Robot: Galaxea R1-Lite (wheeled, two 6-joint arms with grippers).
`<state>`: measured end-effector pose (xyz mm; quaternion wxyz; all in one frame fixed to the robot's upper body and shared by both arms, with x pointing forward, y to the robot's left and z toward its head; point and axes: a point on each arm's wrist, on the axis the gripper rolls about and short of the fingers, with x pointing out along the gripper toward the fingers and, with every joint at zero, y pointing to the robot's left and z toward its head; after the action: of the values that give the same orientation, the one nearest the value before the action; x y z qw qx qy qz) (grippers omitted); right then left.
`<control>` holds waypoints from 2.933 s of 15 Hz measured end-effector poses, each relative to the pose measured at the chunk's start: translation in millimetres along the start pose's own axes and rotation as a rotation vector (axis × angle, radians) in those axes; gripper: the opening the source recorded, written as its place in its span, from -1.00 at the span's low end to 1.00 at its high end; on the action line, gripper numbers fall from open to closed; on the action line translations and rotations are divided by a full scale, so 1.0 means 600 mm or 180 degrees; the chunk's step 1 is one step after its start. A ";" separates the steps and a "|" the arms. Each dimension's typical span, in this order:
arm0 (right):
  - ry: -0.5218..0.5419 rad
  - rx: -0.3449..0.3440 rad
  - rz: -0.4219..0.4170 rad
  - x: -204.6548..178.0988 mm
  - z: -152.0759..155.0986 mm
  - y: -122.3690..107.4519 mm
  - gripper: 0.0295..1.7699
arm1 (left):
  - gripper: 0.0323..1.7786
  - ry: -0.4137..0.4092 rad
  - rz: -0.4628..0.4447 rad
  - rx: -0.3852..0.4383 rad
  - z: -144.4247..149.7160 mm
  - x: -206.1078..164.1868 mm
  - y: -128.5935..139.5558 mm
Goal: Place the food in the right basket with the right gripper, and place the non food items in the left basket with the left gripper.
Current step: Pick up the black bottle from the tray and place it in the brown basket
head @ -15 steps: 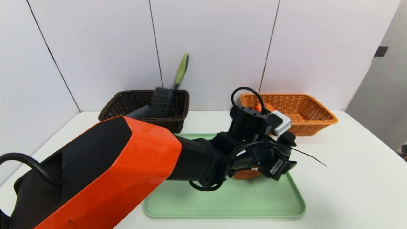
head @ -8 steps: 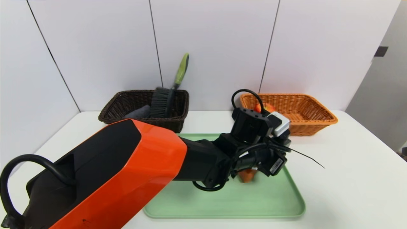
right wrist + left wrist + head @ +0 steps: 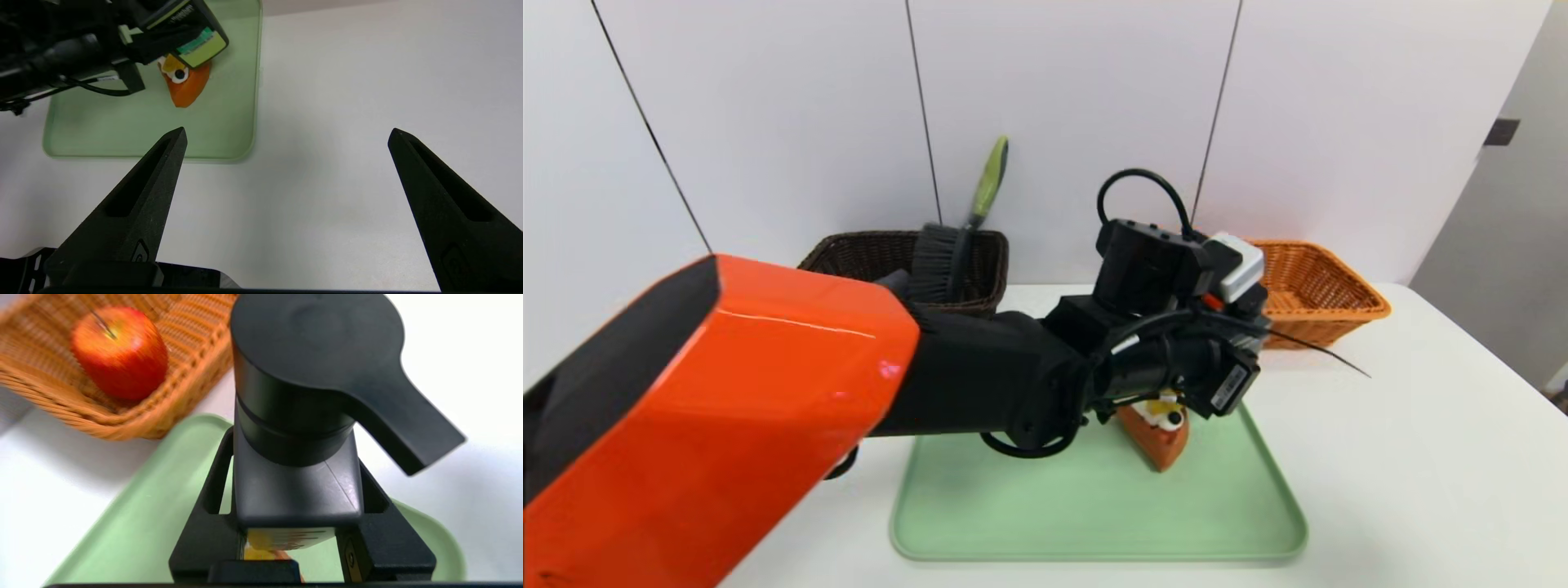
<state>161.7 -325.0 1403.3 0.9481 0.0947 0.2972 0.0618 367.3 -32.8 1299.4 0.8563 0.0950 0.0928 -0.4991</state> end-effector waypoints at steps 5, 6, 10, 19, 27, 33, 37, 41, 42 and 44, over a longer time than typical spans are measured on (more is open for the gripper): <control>-0.0031 -0.0008 0.0016 -0.004 -0.003 0.000 0.92 | -0.34 -0.0308 0.0451 -0.0023 0.087 -0.104 0.065; -0.0033 -0.0008 0.0021 -0.005 -0.004 0.000 0.92 | -0.34 -0.0288 0.0588 -0.0050 0.096 -0.127 0.084; -0.0028 -0.0008 0.0031 -0.006 -0.006 -0.001 0.92 | -0.34 -0.0121 0.1114 -0.0207 0.113 -0.223 0.170; 0.0009 -0.0004 0.0002 -0.003 -0.013 -0.003 0.92 | -0.34 0.0163 0.2454 -0.0613 0.044 -0.386 0.389; 0.0007 -0.0005 -0.0003 -0.003 -0.014 -0.003 0.92 | -0.34 0.0554 0.2795 -0.0937 -0.060 -0.400 0.490; 0.0010 -0.0004 0.0000 -0.003 -0.014 -0.003 0.92 | -0.34 0.0743 0.2807 -0.1107 -0.113 -0.395 0.520; 0.0013 -0.0005 0.0000 -0.003 -0.014 -0.003 0.92 | 0.17 0.0781 0.2810 -0.1152 -0.122 -0.395 0.521; 0.0005 -0.0007 0.0012 -0.003 -0.015 -0.003 0.92 | 0.48 0.0701 0.2835 -0.1078 -0.092 -0.419 0.498; -0.0001 -0.0007 0.0018 -0.004 -0.015 -0.003 0.92 | 0.53 0.0652 0.2848 -0.1047 -0.080 -0.427 0.489; -0.0010 -0.0013 0.0035 -0.006 -0.016 -0.003 0.92 | 0.61 0.0512 0.2876 -0.0951 -0.044 -0.449 0.465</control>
<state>153.5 -326.0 1397.3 0.9484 0.0945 0.2951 0.0675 478.4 334.8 1361.7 0.9818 0.0401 0.1789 -0.0495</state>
